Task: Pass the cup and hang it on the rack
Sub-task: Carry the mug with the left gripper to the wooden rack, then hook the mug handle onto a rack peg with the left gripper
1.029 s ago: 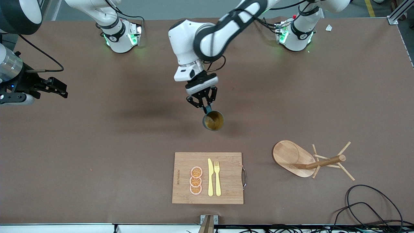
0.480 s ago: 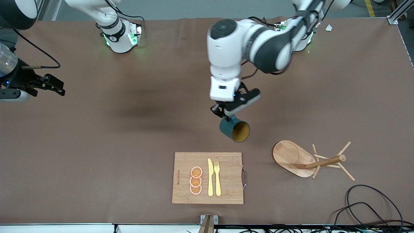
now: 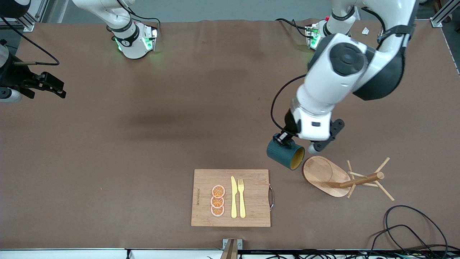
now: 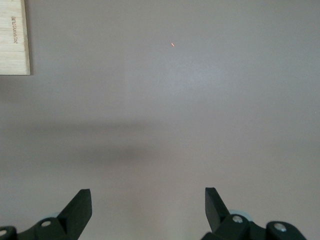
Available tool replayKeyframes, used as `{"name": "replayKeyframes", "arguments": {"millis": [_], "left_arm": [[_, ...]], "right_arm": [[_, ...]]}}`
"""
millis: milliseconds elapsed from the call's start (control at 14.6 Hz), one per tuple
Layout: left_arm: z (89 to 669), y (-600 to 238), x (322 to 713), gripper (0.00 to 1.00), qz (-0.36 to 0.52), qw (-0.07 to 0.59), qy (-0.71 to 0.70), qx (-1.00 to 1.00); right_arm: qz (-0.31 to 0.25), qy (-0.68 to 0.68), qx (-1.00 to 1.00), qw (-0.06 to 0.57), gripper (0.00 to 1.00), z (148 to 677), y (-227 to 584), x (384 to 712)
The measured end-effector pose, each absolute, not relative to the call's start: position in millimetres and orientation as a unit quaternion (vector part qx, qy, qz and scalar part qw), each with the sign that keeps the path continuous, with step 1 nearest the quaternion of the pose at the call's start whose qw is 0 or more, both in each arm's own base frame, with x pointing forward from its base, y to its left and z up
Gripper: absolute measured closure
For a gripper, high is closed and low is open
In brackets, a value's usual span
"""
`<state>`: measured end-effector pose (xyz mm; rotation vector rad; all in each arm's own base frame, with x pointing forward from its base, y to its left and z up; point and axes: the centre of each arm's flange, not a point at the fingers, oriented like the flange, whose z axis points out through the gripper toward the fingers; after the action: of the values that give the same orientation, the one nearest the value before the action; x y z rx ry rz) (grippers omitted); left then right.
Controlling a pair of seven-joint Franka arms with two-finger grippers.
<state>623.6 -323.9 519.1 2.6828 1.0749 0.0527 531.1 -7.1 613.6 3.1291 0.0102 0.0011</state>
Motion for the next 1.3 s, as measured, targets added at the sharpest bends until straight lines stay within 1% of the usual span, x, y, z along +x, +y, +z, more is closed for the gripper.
{"name": "replayKeyframes", "arguments": {"millis": [343,754,960,1303], "left_arm": [[525,-253,656,0.79,-0.038,0.191,0.415,0.889],[532,-166,682,0.79,-0.139,0.302,0.499,0.801],[519,-126,686,0.79,-0.186,0.313,0.523,0.771],[470,-95,692,0.79,-0.229,0.299,0.554,0.743]], "right_arm": [[-0.005,0.003,1.000,0.006,0.00,616,-7,529],[-0.009,0.003,1.000,0.006,0.00,616,-7,529],[-0.013,0.003,1.000,0.006,0.00,615,-7,527],[-0.014,0.004,1.000,0.006,0.00,615,-7,527]]}}
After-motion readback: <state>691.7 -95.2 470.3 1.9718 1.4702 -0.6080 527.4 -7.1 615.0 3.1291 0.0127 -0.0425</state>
